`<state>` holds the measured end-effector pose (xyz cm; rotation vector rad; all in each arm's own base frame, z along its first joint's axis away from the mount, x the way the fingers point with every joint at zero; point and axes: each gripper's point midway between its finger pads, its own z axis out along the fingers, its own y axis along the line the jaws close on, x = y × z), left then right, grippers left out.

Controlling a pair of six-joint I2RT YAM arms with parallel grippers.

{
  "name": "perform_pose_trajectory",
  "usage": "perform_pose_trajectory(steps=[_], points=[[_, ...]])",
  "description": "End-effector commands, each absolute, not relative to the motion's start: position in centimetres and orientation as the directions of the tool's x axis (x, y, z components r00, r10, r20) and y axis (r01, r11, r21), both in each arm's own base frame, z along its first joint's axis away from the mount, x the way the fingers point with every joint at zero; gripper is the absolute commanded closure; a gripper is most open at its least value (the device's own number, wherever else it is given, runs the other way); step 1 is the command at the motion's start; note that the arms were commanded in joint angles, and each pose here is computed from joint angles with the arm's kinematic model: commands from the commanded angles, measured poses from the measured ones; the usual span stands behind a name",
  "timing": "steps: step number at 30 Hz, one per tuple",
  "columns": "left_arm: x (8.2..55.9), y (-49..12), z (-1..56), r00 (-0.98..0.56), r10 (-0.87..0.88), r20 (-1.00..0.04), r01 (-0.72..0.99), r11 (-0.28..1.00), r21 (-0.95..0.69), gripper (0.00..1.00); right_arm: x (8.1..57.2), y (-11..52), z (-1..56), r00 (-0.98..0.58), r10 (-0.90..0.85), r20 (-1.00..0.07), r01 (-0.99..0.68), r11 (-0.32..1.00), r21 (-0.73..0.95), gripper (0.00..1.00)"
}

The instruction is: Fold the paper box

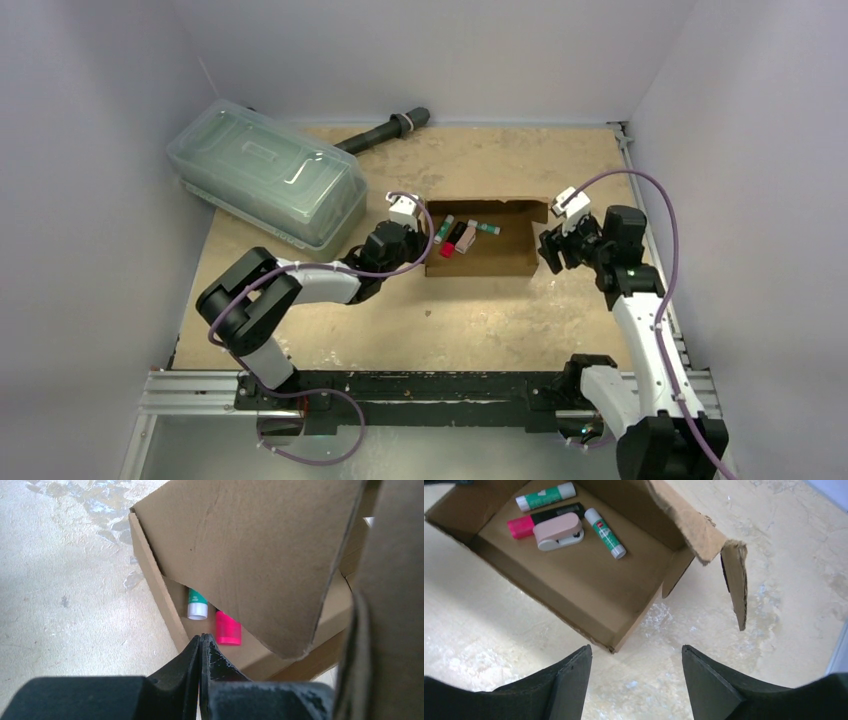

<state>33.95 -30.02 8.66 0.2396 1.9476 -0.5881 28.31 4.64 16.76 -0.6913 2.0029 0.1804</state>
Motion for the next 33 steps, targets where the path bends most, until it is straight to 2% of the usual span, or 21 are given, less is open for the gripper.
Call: perform_pose_trajectory(steps=[1,6,11,14,17,19,21,23,25,28,31,33], points=[[33.6,-30.5,11.5,-0.409,-0.112,-0.906,0.459,0.833,-0.31,1.0,27.1,3.9,17.9,-0.313,-0.515,-0.798,-0.611,0.752,-0.246,0.3],[30.9,-30.8,12.3,-0.509,-0.077,-0.857,0.492,0.791,-0.363,1.0,25.2,2.9,18.8,-0.274,-0.615,-0.739,-0.674,0.671,-0.308,0.29],[26.0,-29.5,11.4,-0.64,0.042,-0.767,0.527,0.75,-0.399,0.88,23.8,0.7,20.2,-0.239,-0.701,-0.672,-0.682,0.614,-0.397,0.29],[23.4,-27.9,11.3,-0.679,0.059,-0.732,0.52,0.742,-0.423,0.88,23.7,0.1,21.9,-0.225,-0.699,-0.679,-0.675,0.614,-0.409,0.29],[22.0,-26.1,12.4,-0.682,0.055,-0.73,0.505,0.757,-0.415,0.85,24.0,1.5,24.6,-0.182,-0.651,-0.737,-0.687,0.62,-0.379,0.35],[22.0,-25.2,14.6,-0.645,0.037,-0.763,0.512,0.763,-0.395,0.8,24.4,2.3,26.0,-0.185,-0.596,-0.781,-0.692,0.644,-0.327,0.4],[22.6,-24.4,17.5,-0.601,-0.007,-0.799,0.498,0.778,-0.381,0.7,25.3,4.0,26.5,-0.209,-0.498,-0.842,-0.719,0.662,-0.213,0.45],[23.4,-24.3,21.1,-0.538,-0.046,-0.842,0.519,0.769,-0.373,0.63,26.5,6.2,25.5,-0.297,-0.418,-0.859,-0.744,0.665,-0.067,0.58],[24.4,-25.2,24.1,-0.477,-0.085,-0.875,0.558,0.739,-0.376,0.6,28.0,8.5,23.9,-0.351,-0.398,-0.848,-0.751,0.66,0.001,0.68],[26.2,-28.2,25.3,-0.449,-0.107,-0.887,0.622,0.676,-0.396,0.6,30.9,10.9,21.4,-0.381,-0.384,-0.841,-0.741,0.671,0.03,0.72],[28.1,-31.7,23.1,-0.478,-0.07,-0.875,0.661,0.628,-0.412,0.69,31.8,11.3,17.5,-0.468,-0.433,-0.77,-0.754,0.65,0.093,0.87],[29.0,-33.3,20.2,-0.52,-0.028,-0.854,0.661,0.619,-0.423,0.73,31.4,10.9,14.4,-0.519,-0.482,-0.706,-0.762,0.635,0.127,0.94]])
